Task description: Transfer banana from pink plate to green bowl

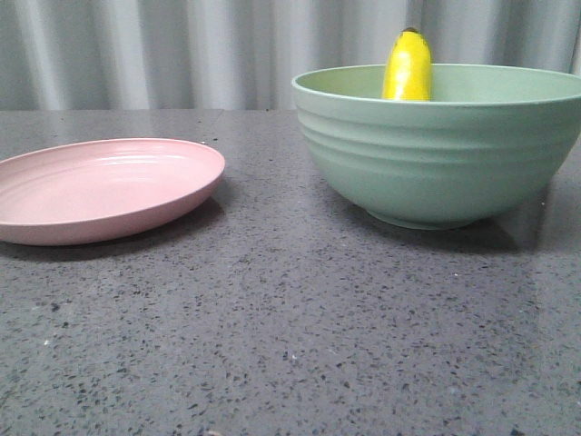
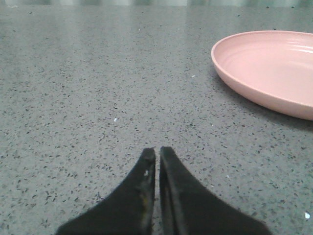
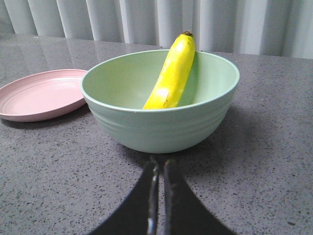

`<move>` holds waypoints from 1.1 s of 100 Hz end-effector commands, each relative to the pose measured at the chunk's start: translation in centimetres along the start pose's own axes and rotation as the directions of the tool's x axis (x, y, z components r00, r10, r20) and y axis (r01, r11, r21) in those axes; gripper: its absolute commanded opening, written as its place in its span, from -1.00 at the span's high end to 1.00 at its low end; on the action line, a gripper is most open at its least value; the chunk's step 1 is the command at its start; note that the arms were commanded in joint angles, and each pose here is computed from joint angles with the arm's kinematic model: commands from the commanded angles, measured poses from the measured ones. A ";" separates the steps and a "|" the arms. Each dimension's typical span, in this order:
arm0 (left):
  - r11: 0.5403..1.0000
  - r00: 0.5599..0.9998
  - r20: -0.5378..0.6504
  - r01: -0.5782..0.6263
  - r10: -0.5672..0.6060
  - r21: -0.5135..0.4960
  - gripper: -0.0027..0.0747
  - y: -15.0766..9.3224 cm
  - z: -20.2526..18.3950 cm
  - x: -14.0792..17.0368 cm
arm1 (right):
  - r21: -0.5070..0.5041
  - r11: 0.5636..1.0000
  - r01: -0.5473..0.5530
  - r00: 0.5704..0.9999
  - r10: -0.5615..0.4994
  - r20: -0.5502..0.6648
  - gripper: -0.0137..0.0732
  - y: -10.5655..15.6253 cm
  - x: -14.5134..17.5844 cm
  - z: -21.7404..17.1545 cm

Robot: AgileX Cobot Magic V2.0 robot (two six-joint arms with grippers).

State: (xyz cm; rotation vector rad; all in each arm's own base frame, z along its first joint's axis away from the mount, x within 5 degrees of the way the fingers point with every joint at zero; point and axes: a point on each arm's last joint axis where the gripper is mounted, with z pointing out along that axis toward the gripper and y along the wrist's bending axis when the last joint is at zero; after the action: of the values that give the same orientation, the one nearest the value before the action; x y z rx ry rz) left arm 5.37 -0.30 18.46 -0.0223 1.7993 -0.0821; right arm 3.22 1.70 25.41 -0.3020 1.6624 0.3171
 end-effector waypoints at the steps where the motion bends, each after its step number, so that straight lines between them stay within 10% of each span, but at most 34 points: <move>1: 1.000 0.997 0.077 0.013 -0.013 0.005 0.98 0.0 -0.1 -0.3 | 0.010 1.000 0.010 0.993 -0.011 0.119 0.85 0.0 -1.5 -0.6; 40: 1.000 0.997 0.077 0.013 -0.013 0.005 0.98 0.0 -0.1 -0.3 | 0.031 1.000 0.006 0.994 -0.010 0.111 0.85 -0.2 -0.8 -0.2; 71: 1.000 0.997 0.077 0.013 -0.013 0.005 0.98 0.0 -0.1 -0.3 | 0.416 0.909 -0.031 0.939 -0.116 0.325 0.85 -2.8 3.5 1.6; 110: 1.000 0.997 0.077 0.013 -0.013 0.005 0.98 0.0 -0.1 -0.3 | 0.482 0.876 0.009 0.998 -0.038 0.050 0.85 -3.3 5.9 1.8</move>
State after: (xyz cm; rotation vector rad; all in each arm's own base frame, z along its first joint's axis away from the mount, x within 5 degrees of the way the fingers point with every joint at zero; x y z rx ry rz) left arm 5.37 -0.30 18.46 -0.0229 1.7993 -0.0826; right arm 5.58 -0.58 20.25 0.0477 1.5657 -0.1035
